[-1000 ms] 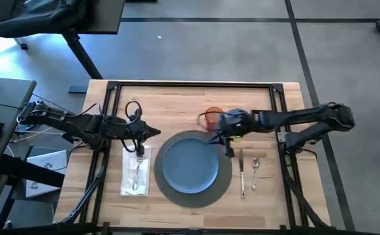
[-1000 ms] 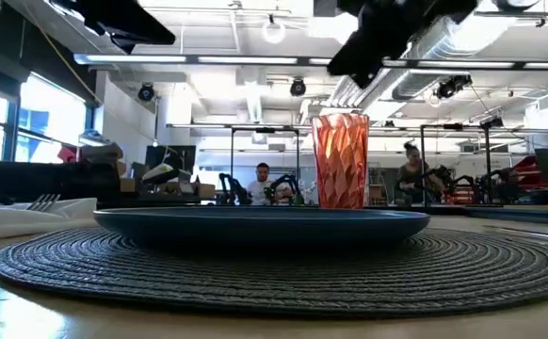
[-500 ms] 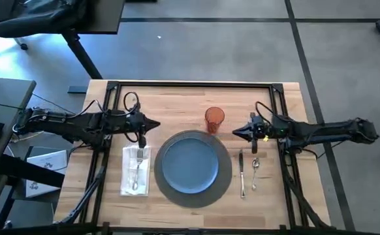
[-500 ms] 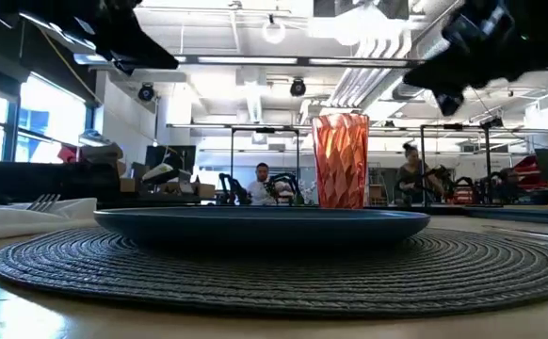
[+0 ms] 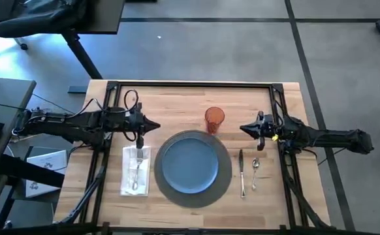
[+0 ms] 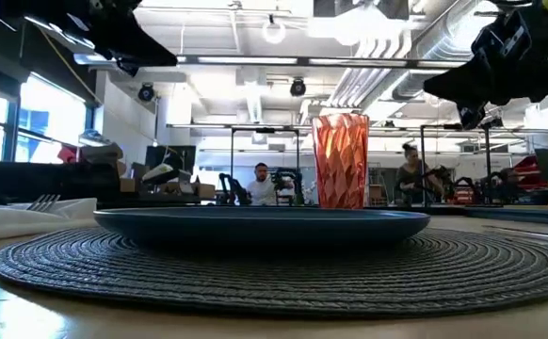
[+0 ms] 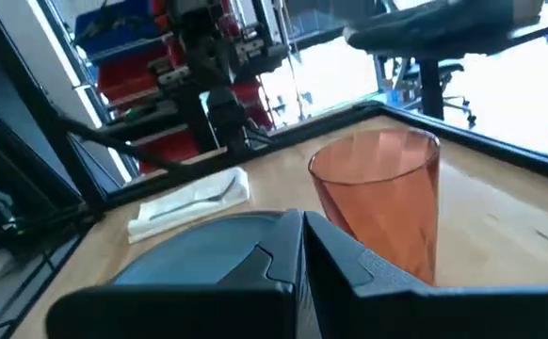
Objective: Set table place
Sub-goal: Return to Home Position
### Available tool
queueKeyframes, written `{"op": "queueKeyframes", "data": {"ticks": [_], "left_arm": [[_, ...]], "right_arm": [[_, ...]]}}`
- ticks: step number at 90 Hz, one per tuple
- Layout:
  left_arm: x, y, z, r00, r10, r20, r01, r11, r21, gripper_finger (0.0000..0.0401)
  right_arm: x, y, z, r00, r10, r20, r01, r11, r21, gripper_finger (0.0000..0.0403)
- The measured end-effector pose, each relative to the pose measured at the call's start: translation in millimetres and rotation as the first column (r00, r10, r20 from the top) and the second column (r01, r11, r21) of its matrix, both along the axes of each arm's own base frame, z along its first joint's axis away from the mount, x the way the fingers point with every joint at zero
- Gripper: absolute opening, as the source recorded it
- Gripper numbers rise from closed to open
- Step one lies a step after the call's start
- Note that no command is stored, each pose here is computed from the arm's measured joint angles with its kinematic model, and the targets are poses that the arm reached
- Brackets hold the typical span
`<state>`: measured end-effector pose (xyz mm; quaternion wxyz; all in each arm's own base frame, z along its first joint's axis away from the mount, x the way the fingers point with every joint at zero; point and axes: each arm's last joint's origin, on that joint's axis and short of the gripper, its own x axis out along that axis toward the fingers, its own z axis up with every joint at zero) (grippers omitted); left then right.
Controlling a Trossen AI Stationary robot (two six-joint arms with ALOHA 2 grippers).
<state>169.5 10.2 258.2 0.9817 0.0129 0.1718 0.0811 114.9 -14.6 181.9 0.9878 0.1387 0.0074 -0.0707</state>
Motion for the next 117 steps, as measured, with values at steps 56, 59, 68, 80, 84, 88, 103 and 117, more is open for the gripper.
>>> {"op": "queueKeyframes", "data": {"ticks": [56,59,68,80,84,88,103,117], "left_arm": [[-34.3,1.5,-32.9,0.985,0.014,0.172,-0.002,0.998,-0.068,0.0000],[-35.6,1.4,-34.3,0.985,0.014,0.169,-0.002,0.998,-0.069,0.0000],[-36.7,1.3,-34.2,0.985,0.014,0.171,-0.002,0.998,-0.069,0.0000],[-37.1,1.2,-34.7,0.986,0.007,0.166,0.004,0.998,-0.062,0.0000],[-37.0,0.7,-34.8,0.986,-0.009,0.165,0.019,0.998,-0.060,0.0000],[-37.0,0.3,-35.0,0.986,-0.026,0.164,0.037,0.998,-0.059,0.0000],[-38.6,-1.5,-34.6,0.979,-0.083,0.185,0.095,0.994,-0.061,0.0000],[-45.1,-1.7,-51.1,0.961,-0.079,0.263,0.104,0.991,-0.083,0.0000]], "right_arm": [[-8.9,-0.3,-22.4,0.998,-0.029,-0.050,0.031,0.999,0.037,0.0000],[-8.9,-0.7,-21.7,0.998,-0.046,-0.043,0.047,0.998,0.036,0.0000],[-9.6,-2.4,-22.5,0.993,-0.110,-0.050,0.112,0.993,0.035,0.0000],[-9.3,-2.0,-26.0,0.992,-0.094,-0.090,0.095,0.995,0.011,0.0000],[-9.2,-1.3,-26.2,0.993,-0.070,-0.093,0.071,0.997,0.007,0.0000],[-9.1,-0.7,-26.5,0.994,-0.046,-0.097,0.047,0.999,0.008,0.0000],[-8.9,1.4,-27.2,0.994,0.027,-0.104,-0.026,1.000,0.008,0.0000],[-8.9,1.5,-27.2,0.994,0.029,-0.102,-0.027,0.999,0.020,0.0000]]}}
